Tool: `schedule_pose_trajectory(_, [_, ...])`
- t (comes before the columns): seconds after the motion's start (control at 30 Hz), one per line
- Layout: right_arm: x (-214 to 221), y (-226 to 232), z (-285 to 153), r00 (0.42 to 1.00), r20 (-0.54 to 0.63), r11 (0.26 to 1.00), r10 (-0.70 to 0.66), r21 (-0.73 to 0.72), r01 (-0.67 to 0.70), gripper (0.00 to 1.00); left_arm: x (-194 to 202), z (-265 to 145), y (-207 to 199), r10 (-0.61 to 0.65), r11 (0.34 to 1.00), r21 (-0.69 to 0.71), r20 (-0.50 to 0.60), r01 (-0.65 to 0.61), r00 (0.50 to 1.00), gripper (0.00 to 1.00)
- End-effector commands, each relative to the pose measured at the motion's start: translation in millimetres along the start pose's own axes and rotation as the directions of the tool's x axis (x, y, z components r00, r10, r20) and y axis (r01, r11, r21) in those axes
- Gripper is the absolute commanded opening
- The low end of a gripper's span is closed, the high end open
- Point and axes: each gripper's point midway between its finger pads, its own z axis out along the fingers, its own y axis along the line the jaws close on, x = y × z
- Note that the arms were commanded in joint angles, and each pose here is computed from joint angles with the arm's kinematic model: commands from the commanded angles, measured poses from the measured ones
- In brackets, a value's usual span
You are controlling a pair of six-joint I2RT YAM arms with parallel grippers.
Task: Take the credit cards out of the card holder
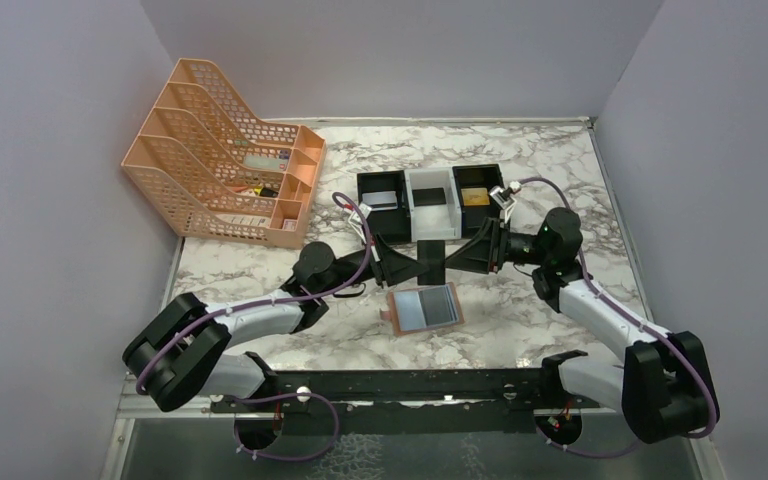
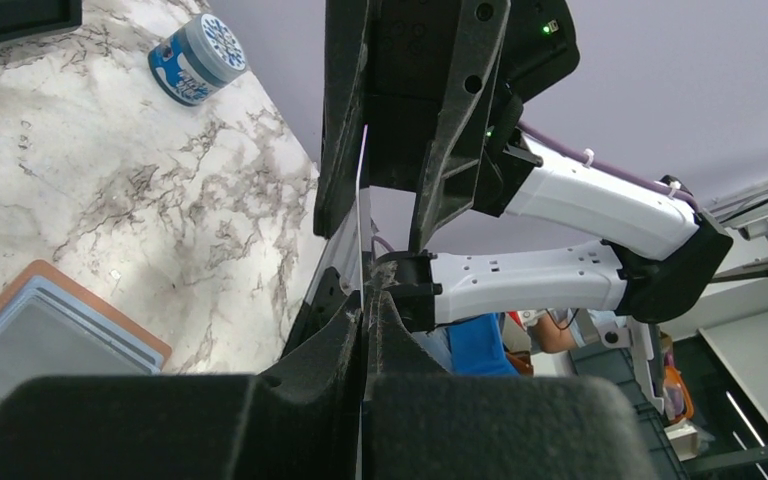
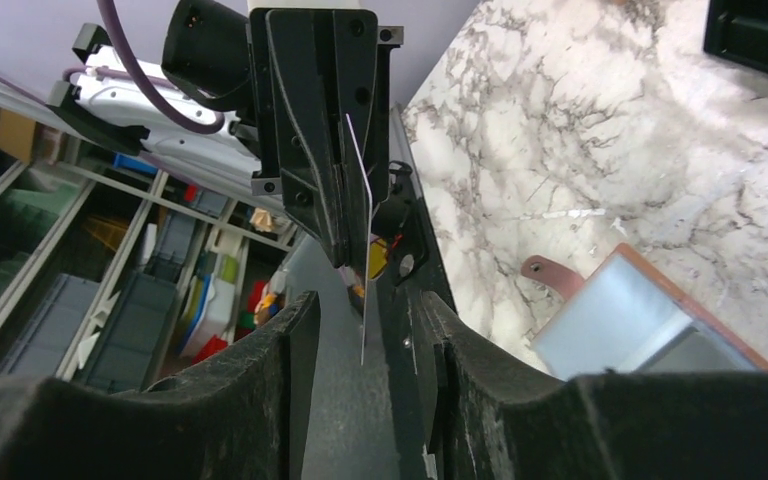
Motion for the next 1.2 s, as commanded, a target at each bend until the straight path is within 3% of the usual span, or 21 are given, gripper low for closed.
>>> schedule_pose_trajectory(0.0, [-7.4,18.6,7.8,0.999,-0.006,0.997,-0.046,-0.062,0.045,0.38,-3.7,2.1,-18.8,0.029,0.997,0.074,0.012,-0.030,1.000,0.00])
schedule_pose_trajectory(0.43, [2.2,27.7,15.4,1.000,-0.006,0.995,-0.017,-0.094,0.016,0.20,-5.2,0.5,-22.6,0.035,0.996,0.081,0.024,-0.037,0.999,0.00])
schedule_pose_trajectory(0.93, [-2.1,22.1,21.6,0.994,0.025,0.992,0.106,-0.066,-0.104,0.08,-2.4,1.9,-28.4,0.058,0.993,0.104,0.004,-0.058,0.998,0.00])
schedule_pose_trajectory(1.17, [-0.4,21.8,23.6,0.994,0.014,0.992,0.111,-0.068,-0.109,0.07,0.4,1.5,-27.1,0.059,0.993,0.102,-0.003,-0.058,0.998,0.00])
